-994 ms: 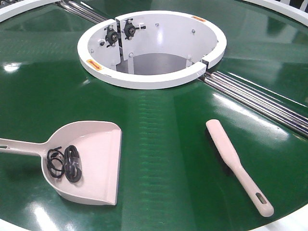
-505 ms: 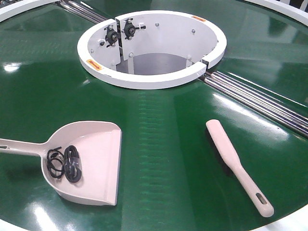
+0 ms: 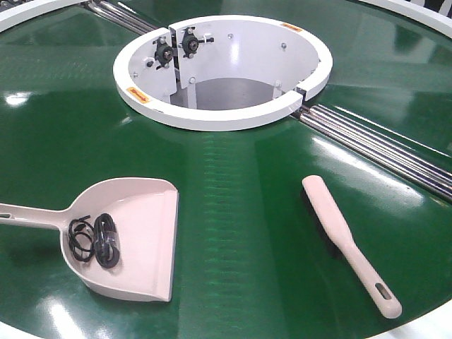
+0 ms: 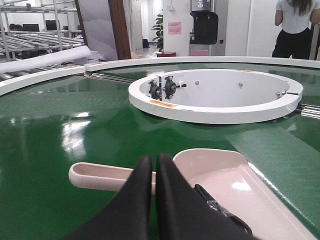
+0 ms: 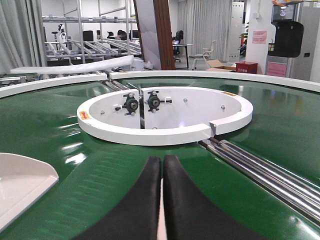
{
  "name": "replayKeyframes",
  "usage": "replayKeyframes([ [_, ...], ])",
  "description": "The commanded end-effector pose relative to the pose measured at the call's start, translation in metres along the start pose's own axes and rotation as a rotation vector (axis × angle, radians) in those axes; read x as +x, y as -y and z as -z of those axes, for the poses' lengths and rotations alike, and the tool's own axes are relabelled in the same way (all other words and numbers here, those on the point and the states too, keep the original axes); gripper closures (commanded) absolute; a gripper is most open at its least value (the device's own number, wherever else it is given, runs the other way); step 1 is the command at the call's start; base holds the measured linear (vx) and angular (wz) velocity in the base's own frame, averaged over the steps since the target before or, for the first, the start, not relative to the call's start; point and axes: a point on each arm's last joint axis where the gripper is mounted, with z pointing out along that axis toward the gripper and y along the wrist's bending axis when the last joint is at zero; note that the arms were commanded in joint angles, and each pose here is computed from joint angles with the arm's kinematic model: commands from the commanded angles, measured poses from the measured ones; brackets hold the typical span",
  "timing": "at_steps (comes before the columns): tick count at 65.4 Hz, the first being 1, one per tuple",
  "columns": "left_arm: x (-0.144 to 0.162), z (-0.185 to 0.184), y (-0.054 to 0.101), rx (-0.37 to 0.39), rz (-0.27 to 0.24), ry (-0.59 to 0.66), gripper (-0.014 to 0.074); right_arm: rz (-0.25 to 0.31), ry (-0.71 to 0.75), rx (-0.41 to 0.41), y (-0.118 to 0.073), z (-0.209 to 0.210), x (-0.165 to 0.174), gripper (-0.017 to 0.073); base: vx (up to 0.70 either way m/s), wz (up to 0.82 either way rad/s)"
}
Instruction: Clean and inspect green conveyor with broom and dustpan
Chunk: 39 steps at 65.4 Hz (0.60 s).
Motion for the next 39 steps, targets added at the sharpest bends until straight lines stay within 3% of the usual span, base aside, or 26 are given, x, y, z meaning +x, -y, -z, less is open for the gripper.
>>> replayKeyframes([
  [1,-0.004,0.001,0.000,-0.004,0.016,0.074,0.0601,0.062,0.089,0.021,0.001,0.001,-0.008,0.0568,0.00,0.00],
  [3,-0.004,0.001,0.000,-0.004,0.016,0.074,0.0601,0.096,0.080,0.041,0.002,0.001,-0.004,0.0568,0.00,0.00],
  [5,-0.004,0.001,0.000,-0.004,0.016,0.074,0.0601,0.094,0.072,0.070,0.004,0.001,0.000,0.0568,0.00,0.00],
  [13,-0.004,0.001,0.000,-0.004,0.016,0.074,0.0601,0.028,0.024,0.207,0.012,0.001,0.018,0.0568,0.00,0.00],
  [19,-0.004,0.001,0.000,-0.004,0.016,0.074,0.0601,0.024,0.013,0.263,0.015,0.003,0.028,0.0568,0.00,0.00],
  [28,-0.004,0.001,0.000,-0.004,0.016,0.074,0.0600,-0.005,0.044,0.259,0.014,0.006,0.039,0.0568,0.00,0.00],
  [39,-0.004,0.001,0.000,-0.004,0.016,0.074,0.0601,0.021,0.043,0.198,0.011,0.005,0.038,0.0568,0.00,0.00],
])
